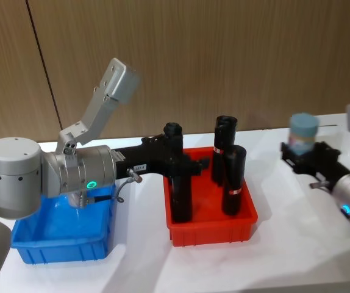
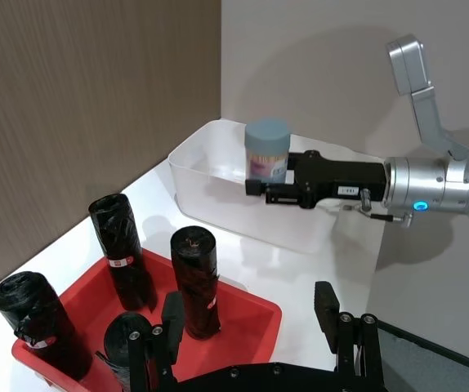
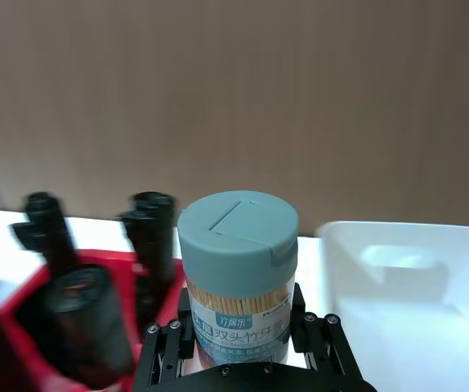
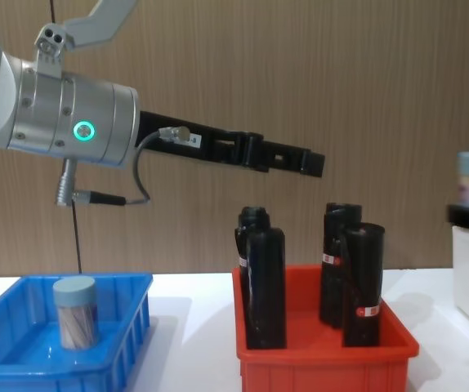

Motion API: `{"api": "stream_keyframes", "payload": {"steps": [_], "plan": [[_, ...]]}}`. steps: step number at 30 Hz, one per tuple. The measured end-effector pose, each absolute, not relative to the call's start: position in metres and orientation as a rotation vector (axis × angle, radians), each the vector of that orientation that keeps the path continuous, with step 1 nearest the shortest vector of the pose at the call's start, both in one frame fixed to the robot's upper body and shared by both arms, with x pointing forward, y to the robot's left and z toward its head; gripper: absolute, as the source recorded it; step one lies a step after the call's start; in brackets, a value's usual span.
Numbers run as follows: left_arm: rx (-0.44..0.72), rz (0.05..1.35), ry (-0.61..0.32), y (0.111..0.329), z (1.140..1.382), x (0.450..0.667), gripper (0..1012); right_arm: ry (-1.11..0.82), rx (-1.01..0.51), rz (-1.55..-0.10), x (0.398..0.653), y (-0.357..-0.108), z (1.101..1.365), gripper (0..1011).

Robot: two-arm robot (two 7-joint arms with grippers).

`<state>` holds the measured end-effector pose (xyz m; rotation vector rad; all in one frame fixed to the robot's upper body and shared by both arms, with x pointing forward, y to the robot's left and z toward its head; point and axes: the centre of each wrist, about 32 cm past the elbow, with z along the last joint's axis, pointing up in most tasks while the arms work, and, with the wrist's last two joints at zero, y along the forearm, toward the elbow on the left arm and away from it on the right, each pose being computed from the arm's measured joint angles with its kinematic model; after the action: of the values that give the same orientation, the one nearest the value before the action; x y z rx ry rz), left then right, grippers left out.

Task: Pick the cotton swabs from the blue box and place them into the white box.

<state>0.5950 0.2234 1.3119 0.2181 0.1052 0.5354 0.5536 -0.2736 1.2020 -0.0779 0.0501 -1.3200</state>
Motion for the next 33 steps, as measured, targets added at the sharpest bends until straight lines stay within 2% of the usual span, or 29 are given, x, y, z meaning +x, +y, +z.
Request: {"api": "stream_keyframes", "payload": {"steps": [16, 26, 32, 33], "plan": [[0.218, 0.535, 0.105, 0.223, 1.312, 0.595, 1004, 0.047, -0.115, -1.523, 0.556, -0.324, 1.195, 629], [0.218, 0.535, 0.105, 0.223, 1.312, 0.595, 1004, 0.055, -0.123, -1.557, 0.556, -0.334, 1.192, 632], [0.218, 0.535, 0.105, 0.223, 1.312, 0.595, 1004, 0.059, -0.123, -1.566, 0.556, -0.338, 1.192, 799], [0.218, 0.535, 0.105, 0.223, 1.312, 0.595, 1004, 0.059, -0.122, -1.568, 0.556, -0.339, 1.192, 799]]}}
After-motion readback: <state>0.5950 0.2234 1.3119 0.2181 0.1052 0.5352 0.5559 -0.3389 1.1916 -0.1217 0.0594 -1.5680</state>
